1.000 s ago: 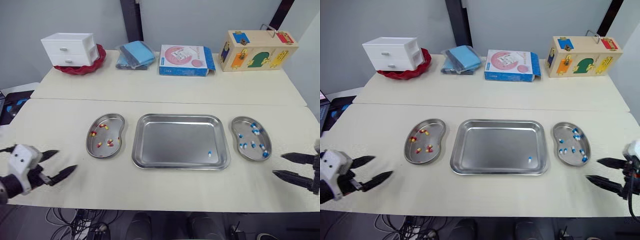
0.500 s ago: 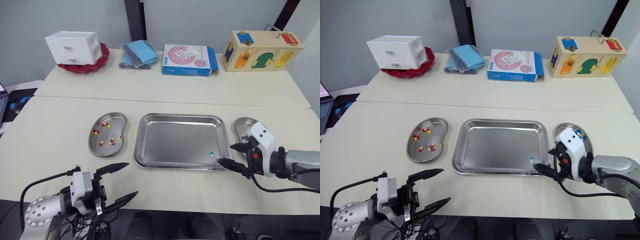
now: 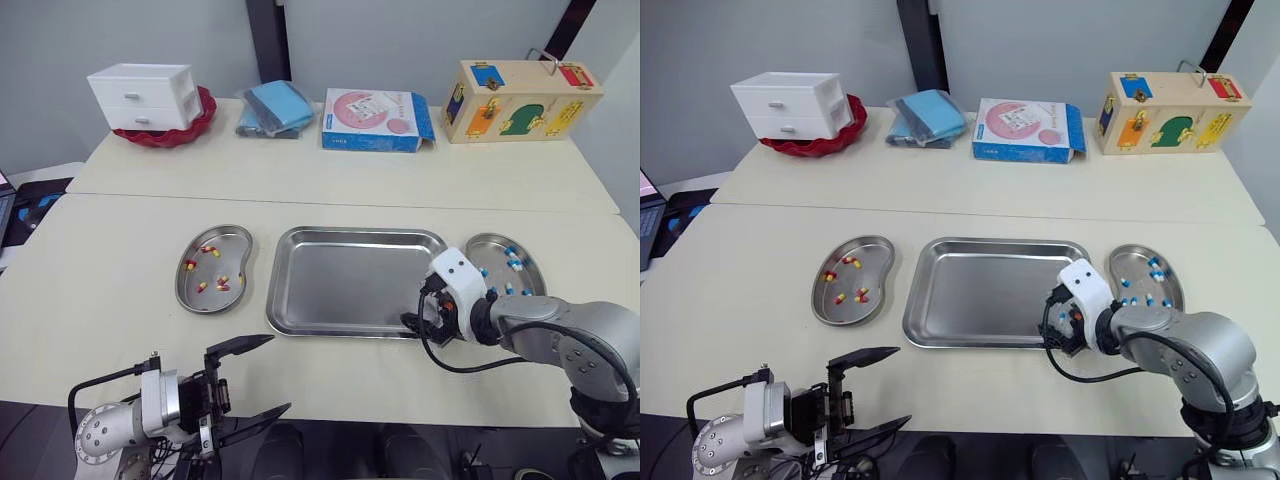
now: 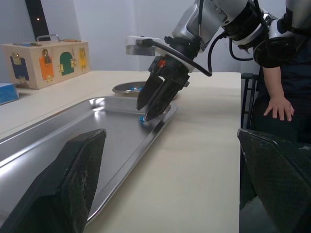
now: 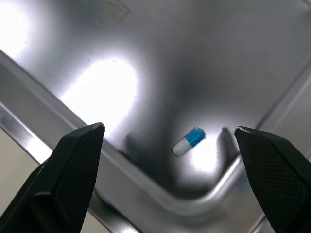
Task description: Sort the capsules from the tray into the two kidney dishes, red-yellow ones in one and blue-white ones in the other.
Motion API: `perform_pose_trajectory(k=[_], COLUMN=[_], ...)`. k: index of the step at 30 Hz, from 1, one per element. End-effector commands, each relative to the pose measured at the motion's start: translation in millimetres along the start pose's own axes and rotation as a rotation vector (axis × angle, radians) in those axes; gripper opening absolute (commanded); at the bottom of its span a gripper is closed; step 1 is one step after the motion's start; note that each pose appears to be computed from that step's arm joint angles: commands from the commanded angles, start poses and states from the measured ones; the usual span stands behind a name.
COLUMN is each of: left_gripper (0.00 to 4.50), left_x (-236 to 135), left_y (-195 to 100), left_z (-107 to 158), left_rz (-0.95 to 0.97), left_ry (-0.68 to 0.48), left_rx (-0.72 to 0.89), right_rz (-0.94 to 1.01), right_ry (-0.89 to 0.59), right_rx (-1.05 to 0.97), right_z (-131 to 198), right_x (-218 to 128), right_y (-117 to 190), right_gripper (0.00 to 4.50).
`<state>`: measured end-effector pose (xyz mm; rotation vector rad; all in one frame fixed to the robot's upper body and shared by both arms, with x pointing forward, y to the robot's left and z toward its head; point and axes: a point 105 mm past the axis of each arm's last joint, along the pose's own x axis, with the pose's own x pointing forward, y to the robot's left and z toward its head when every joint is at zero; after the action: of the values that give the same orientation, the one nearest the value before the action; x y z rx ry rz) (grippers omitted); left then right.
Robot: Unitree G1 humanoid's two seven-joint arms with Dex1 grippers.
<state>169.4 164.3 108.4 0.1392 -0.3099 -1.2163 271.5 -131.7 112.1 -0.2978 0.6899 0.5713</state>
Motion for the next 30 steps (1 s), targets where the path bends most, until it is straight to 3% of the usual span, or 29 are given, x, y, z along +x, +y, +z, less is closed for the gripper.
perform_pose_trajectory(k=[1, 5, 12, 21, 26, 30], left_gripper=[4.49, 4.49, 4.50, 4.50, 4.50, 4.50], left_x=[1.7, 2.2, 0.7, 0.0, 0.3, 5.4], left_y=[-2.4, -3.4, -5.6, -2.9, 3.4, 4.2], left_z=[4.0, 4.8, 4.2, 2.0, 0.0, -0.1], left_rz=[-0.003, 0.000, 0.001, 0.008, 0.008, -0.040], left_ry=[-0.028, -0.033, -0.030, -0.025, -0.024, -0.041], left_rx=[0.019, 0.022, 0.015, 0.022, 0.031, 0.033], right_rz=[-0.034, -0.036, -0.048, -0.031, 0.014, -0.013], right_ry=[0.011, 0.030, 0.046, 0.009, -0.122, -0.236], right_rx=[-0.023, -0.033, -0.059, -0.047, -0.026, -0.019], right_z=[0.9, -2.4, -4.0, 1.3, 17.7, 22.1], right_x=[-0.7, 2.6, 8.5, 11.6, -1.6, -23.0], right_y=[-2.1, -1.4, -0.2, 4.6, 5.7, -13.5], right_gripper=[4.50, 4.50, 2.25, 0.02, 0.01, 0.01])
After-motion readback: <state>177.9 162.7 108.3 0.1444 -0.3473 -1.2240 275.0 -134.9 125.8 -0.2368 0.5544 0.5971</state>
